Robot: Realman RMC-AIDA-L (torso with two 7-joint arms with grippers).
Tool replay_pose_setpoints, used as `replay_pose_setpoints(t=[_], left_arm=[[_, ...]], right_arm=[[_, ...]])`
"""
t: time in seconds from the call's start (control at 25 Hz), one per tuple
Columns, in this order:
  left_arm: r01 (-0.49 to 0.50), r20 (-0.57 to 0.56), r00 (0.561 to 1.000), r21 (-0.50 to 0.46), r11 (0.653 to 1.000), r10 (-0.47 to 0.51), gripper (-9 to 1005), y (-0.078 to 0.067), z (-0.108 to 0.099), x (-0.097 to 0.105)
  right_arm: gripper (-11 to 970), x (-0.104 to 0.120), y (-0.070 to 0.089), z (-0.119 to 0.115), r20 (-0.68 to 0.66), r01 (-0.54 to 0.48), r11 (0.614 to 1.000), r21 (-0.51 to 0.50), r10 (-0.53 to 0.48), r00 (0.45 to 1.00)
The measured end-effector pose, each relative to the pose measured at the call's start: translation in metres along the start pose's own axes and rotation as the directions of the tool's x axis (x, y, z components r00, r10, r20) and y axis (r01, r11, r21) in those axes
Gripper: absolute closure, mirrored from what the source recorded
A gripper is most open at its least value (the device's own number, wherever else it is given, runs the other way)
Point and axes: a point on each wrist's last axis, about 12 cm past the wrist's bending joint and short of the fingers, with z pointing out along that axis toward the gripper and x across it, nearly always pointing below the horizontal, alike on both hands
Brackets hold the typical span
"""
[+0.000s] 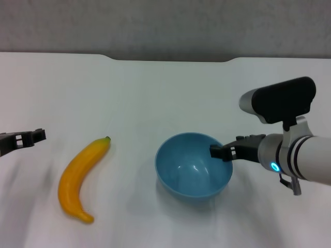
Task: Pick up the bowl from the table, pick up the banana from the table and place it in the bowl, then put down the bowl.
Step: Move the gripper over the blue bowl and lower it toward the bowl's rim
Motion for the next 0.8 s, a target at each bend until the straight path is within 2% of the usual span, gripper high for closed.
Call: replay_pose_setpoints(t=[0.24, 0.8], left_arm=[[0.003, -0.001, 1.000, -0.001, 1.000, -0.003, 135, 0.001, 0.001, 0.002], [0.012, -0.002, 1.000, -0.009, 1.000, -0.012, 143, 0.006, 0.002, 0.008]], right_arm=[[225, 0.014, -0.001, 0.004, -0.019, -0.019, 1.000, -0.001, 0.019, 1.000], [226, 0.028, -0.002, 0.010, -0.009, -0.042, 0.999, -0.008, 0.042, 0.999]])
